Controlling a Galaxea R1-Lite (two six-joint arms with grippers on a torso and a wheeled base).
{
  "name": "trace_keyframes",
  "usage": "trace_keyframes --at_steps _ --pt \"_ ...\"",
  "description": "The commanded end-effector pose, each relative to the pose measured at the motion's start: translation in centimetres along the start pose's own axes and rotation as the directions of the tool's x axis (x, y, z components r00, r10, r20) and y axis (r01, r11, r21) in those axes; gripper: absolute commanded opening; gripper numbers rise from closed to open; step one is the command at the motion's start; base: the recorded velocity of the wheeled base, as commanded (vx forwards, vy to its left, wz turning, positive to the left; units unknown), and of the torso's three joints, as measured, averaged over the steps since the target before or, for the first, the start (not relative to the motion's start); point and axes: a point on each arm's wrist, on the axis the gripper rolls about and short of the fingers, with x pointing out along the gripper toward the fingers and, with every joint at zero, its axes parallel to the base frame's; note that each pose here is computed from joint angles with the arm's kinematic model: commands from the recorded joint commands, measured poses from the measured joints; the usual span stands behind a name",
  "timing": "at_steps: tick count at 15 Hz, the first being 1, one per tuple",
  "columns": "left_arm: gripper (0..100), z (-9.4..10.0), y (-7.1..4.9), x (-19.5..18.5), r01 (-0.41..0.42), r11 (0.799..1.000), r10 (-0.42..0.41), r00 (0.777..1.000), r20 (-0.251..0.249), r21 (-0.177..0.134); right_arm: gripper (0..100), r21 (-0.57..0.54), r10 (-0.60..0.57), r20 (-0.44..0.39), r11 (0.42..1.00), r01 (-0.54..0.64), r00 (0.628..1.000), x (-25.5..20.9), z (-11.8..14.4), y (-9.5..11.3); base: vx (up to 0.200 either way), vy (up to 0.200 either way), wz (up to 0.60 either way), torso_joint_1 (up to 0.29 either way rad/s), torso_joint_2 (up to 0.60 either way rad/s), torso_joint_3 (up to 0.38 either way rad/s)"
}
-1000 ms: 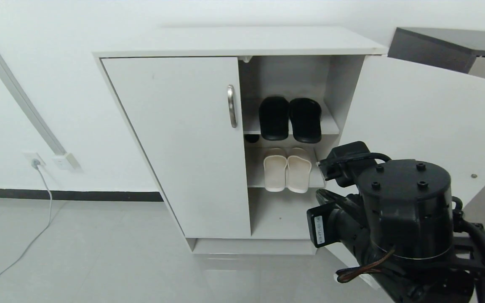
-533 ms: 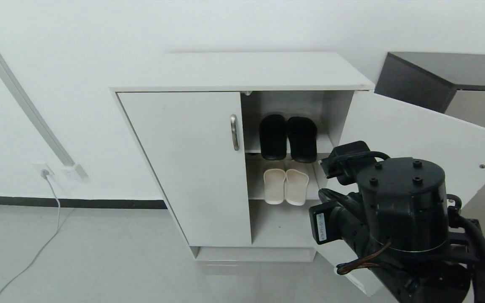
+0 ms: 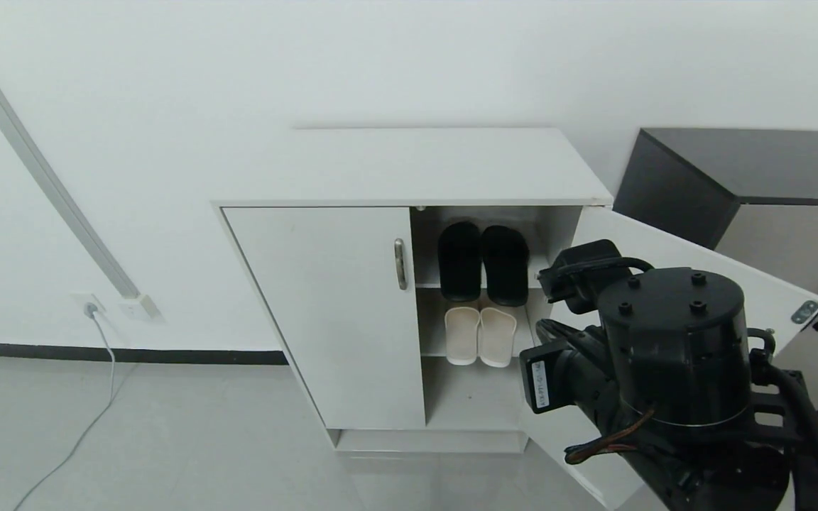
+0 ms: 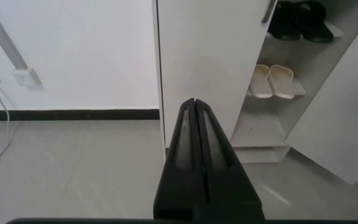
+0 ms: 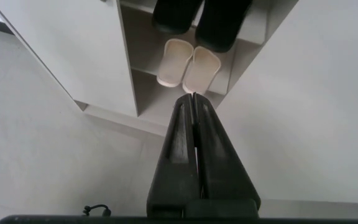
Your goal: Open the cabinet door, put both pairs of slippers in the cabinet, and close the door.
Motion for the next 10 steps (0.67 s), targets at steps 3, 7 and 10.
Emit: trace_keyframes --at_steps 3,7,10 --pt "0 0.03 0.0 -0.01 0.0 1.0 0.0 1.0 0.002 -0.001 0 0.001 0.001 0.0 1.0 -0.001 1.0 -0.07 -0.02 -0.05 0.0 0.0 0.0 0.211 -0.52 -0.31" --pt "0 -0.01 0.0 0.0 0.0 1.0 0.0 1.0 0.0 -0.001 0 -0.001 0.001 -0.002 1.0 -0.001 1.0 -0.04 -0.13 -0.03 0.0 0.0 0.0 0.227 -0.53 -0.309" --pt "0 -0.01 0.0 0.0 0.0 1.0 0.0 1.0 0.0 -0.001 0 -0.004 -0.001 -0.004 1.0 0.001 1.0 -0.04 -0.21 -0.05 0.0 0.0 0.0 0.074 -0.17 -0.098"
